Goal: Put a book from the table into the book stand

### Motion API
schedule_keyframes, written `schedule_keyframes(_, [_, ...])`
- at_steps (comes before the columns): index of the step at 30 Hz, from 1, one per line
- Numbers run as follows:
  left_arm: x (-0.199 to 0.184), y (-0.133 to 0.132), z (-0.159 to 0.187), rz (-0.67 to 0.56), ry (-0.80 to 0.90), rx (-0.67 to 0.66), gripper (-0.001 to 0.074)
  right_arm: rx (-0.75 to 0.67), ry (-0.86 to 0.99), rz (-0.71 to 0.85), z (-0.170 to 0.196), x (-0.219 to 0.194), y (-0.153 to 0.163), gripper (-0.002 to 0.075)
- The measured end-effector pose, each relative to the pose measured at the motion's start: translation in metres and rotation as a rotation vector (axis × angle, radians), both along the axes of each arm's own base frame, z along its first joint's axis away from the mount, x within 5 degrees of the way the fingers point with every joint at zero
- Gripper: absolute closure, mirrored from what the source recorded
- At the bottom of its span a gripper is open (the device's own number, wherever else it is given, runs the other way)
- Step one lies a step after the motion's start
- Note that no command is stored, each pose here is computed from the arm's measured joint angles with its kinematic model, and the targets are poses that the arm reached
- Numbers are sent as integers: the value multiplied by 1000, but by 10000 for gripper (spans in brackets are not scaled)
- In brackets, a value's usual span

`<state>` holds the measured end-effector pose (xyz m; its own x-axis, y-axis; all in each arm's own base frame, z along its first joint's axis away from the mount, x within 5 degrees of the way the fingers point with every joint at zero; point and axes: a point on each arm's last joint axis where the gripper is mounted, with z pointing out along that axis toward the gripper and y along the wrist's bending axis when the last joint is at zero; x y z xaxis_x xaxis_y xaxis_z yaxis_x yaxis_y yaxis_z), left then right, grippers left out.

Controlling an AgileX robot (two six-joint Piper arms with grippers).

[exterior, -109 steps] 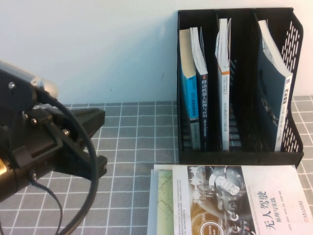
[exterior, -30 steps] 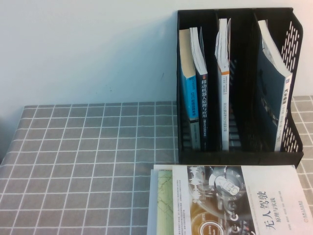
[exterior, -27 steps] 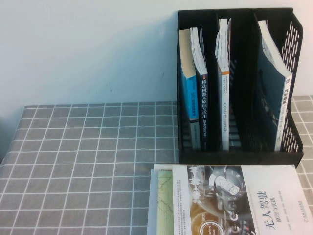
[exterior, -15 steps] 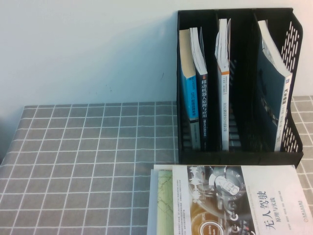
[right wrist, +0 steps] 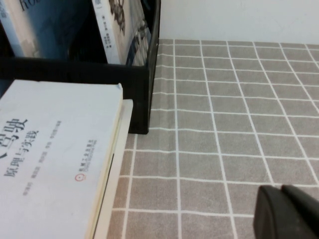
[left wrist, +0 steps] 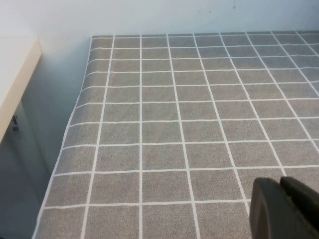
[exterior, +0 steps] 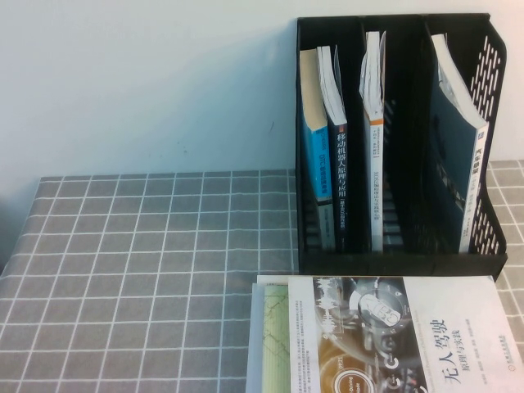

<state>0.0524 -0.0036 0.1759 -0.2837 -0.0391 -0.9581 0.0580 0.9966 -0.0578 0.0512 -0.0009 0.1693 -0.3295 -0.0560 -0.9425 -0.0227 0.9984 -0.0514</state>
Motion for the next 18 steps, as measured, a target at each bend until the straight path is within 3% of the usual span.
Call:
schedule_keyframes(6, [0, -1, 0, -1, 1, -16, 735, 0, 0, 0, 0, 0, 0, 729])
schedule_keyframes(12, [-1, -7, 1, -19, 18, -214, 735, 0, 3, 0, 0, 0, 0, 729])
schedule_keyframes(18, [-1, -7, 1, -47, 8, -129, 735, 0, 3, 0, 0, 0, 0, 729])
